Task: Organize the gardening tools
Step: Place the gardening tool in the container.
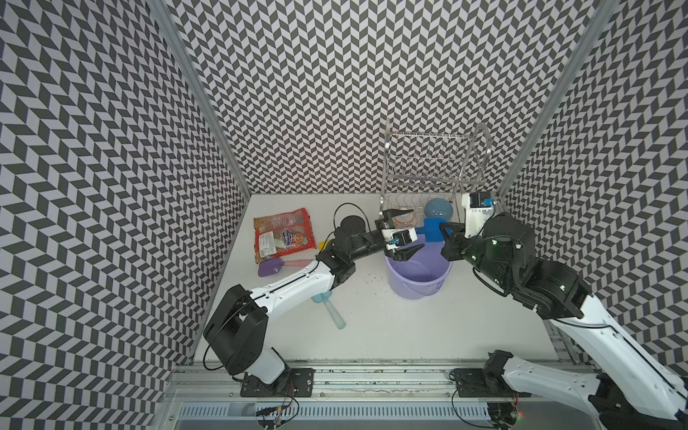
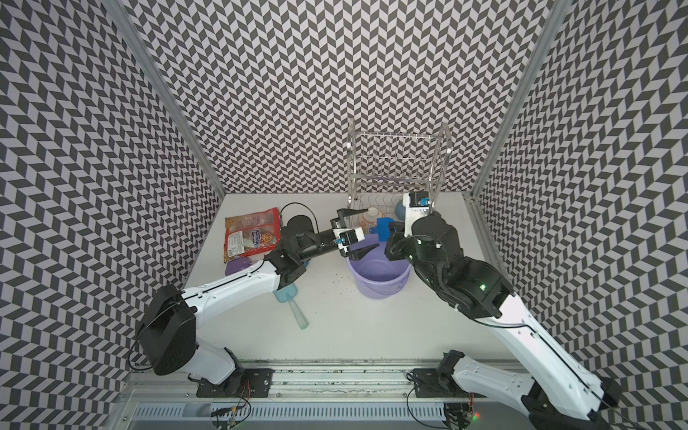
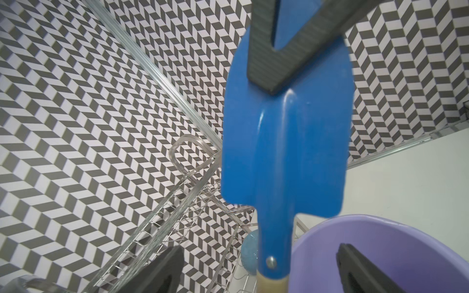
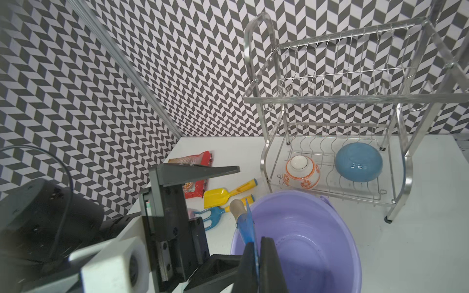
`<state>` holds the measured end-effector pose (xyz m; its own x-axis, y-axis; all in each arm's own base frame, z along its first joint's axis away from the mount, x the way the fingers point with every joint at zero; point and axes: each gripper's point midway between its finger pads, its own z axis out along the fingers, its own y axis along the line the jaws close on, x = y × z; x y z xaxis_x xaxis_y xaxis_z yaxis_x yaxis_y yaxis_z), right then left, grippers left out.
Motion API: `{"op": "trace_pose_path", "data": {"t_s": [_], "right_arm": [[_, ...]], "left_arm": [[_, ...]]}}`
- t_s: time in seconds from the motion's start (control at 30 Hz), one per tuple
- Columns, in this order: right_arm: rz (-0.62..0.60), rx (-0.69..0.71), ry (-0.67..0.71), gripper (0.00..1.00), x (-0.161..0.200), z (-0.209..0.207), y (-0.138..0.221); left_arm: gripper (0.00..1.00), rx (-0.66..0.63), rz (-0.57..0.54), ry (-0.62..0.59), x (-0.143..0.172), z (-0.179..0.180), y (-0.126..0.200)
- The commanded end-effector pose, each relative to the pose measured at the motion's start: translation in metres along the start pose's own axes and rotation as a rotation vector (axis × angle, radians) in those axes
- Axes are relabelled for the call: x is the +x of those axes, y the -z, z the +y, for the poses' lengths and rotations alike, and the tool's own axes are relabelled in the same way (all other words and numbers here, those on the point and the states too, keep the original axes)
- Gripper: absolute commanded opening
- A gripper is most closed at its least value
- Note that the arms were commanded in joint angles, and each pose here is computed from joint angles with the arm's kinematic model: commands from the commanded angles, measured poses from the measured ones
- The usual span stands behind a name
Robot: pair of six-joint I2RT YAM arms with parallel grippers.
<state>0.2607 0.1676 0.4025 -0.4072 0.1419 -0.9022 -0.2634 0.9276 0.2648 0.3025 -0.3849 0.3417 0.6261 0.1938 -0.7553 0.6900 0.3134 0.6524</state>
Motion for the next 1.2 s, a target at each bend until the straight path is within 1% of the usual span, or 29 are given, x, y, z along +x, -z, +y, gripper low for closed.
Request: {"op": "trace_pose_path", "data": {"t_s": [0.0,0.1,0.23,0.43,0.53,0.67,0.73,0.8,0.87,0.97,1.03,1.17], "right_arm": [[-0.053,0.064,-0.02,0.0,-0.021,-0.011,0.014],[-0.043,0.125,-0.008,0.0,-0.024,-0.022,0.019],[-0.006,0.183,0.022,0.0,-0.022,-0.029,0.021],[0.07,0.221,0.077,0.0,-0.011,-0.03,0.011],[0.083,0.212,0.095,0.0,-0.008,-0.028,0.006],[0.121,0.224,0.123,0.0,0.003,-0.029,-0.001],[0.149,0.243,0.141,0.0,0.012,-0.032,-0.006],[0.182,0.253,0.159,0.0,0.024,-0.033,-0.014],[0.227,0.261,0.188,0.0,0.041,-0.034,-0.028],[0.273,0.267,0.212,0.0,0.059,-0.032,-0.046],[0.296,0.257,0.224,0.0,0.068,-0.028,-0.057],[0.34,0.27,0.243,0.0,0.088,-0.029,-0.077]], "left_arm": [[1.0,-0.054,-0.032,0.006,-0.014,0.011,0.009],[1.0,-0.098,-0.006,0.022,-0.012,0.017,0.017],[1.0,-0.177,0.046,0.074,-0.003,0.025,0.037],[1.0,-0.399,0.093,0.228,0.007,0.057,0.078],[1.0,-0.491,0.143,0.294,0.015,0.072,0.091],[1.0,-0.619,0.208,0.409,0.035,0.091,0.104],[1.0,-0.697,0.226,0.489,0.046,0.103,0.113],[1.0,-0.765,0.245,0.593,0.059,0.113,0.122],[1.0,-0.852,0.246,0.742,0.075,0.121,0.137],[1.0,-0.983,0.269,0.907,0.099,0.122,0.158],[1.0,-1.063,0.31,1.01,0.117,0.114,0.171],[1.0,-1.126,0.391,1.092,0.133,0.1,0.186]]}}
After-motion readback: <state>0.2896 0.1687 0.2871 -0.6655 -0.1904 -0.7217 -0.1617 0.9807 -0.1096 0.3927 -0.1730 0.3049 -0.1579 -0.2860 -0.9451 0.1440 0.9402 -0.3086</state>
